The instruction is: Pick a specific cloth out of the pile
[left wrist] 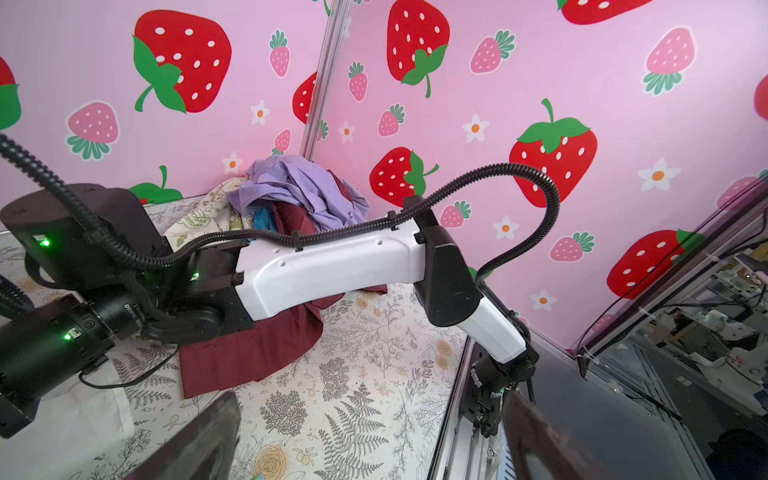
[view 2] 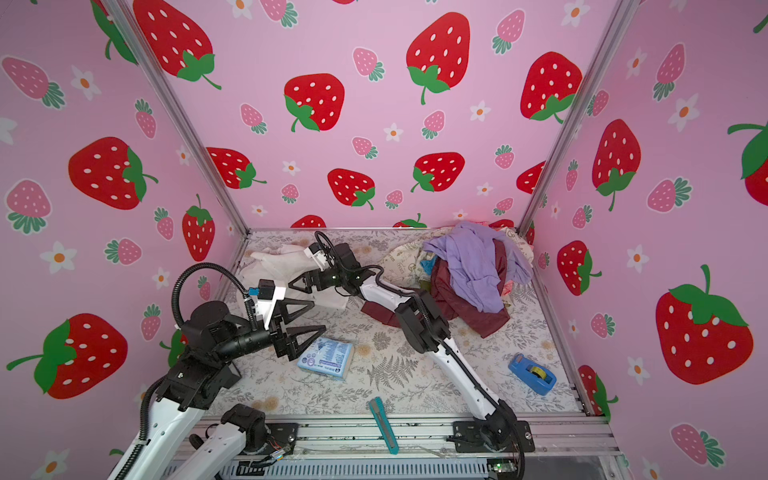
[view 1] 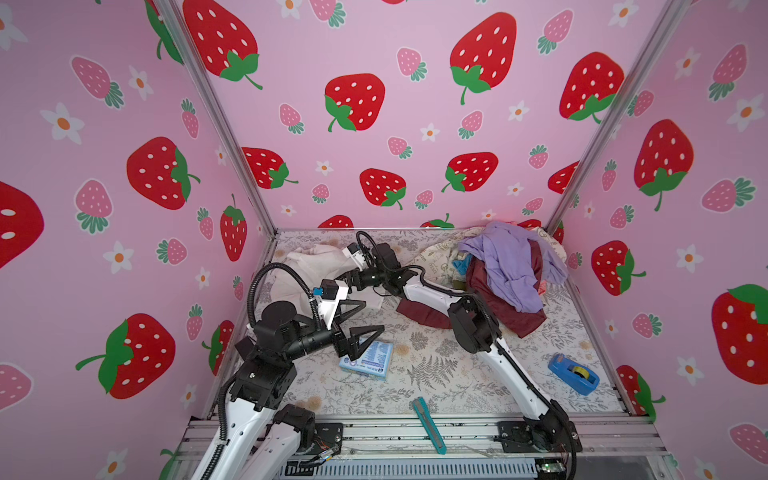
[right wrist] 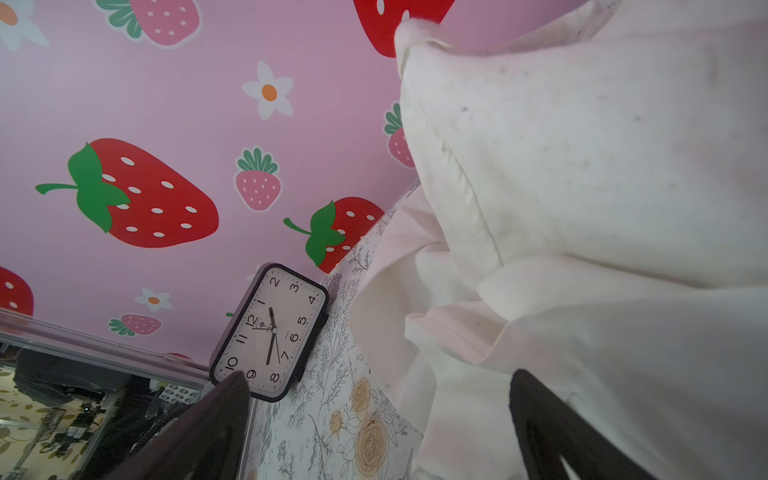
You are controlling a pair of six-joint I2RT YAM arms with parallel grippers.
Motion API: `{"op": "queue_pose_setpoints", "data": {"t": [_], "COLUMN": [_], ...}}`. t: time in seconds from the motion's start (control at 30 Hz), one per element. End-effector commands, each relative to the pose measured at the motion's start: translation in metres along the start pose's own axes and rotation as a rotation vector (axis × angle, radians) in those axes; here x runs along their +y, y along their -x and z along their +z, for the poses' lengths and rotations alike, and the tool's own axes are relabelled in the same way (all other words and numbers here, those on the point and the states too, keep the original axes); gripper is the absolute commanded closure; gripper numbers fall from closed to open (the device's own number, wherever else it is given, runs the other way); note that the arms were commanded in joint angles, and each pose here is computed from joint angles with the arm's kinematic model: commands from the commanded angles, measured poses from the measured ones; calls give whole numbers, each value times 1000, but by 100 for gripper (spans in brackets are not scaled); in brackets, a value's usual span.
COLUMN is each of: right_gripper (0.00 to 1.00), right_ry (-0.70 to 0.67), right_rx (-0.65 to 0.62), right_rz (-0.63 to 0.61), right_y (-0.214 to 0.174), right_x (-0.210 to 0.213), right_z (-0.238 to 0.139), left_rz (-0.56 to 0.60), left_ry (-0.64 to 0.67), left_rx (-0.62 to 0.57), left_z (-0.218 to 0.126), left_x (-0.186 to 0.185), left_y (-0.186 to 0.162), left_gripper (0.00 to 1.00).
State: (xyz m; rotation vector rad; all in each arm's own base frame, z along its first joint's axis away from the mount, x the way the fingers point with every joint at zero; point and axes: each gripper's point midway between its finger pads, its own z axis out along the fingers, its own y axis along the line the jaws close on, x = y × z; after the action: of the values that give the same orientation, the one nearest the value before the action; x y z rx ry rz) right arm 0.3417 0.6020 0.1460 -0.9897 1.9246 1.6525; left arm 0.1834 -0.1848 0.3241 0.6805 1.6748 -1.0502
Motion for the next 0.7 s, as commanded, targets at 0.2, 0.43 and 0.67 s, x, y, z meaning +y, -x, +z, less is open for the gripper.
{"op": "queue_pose_setpoints", "data": {"t": [0.2, 0.43, 0.67], "right_gripper": [1, 0, 0], "right_ry": [-309, -680, -1146], "right_rx": [104, 46, -66], "right_rz": [-79, -132, -60], "right_y": [8, -1, -35], "right_x": [11, 19, 2], "right_z": [-104, -254, -410], "left_rz": [49, 49, -46], "left_ry": [-2, 128, 699], "left_rx": [9, 23, 52], "left_z": [-5, -5, -30], "left_x": [-8, 15, 118], "left_y": [7, 8, 0], "left_gripper": [1, 1, 1]}}
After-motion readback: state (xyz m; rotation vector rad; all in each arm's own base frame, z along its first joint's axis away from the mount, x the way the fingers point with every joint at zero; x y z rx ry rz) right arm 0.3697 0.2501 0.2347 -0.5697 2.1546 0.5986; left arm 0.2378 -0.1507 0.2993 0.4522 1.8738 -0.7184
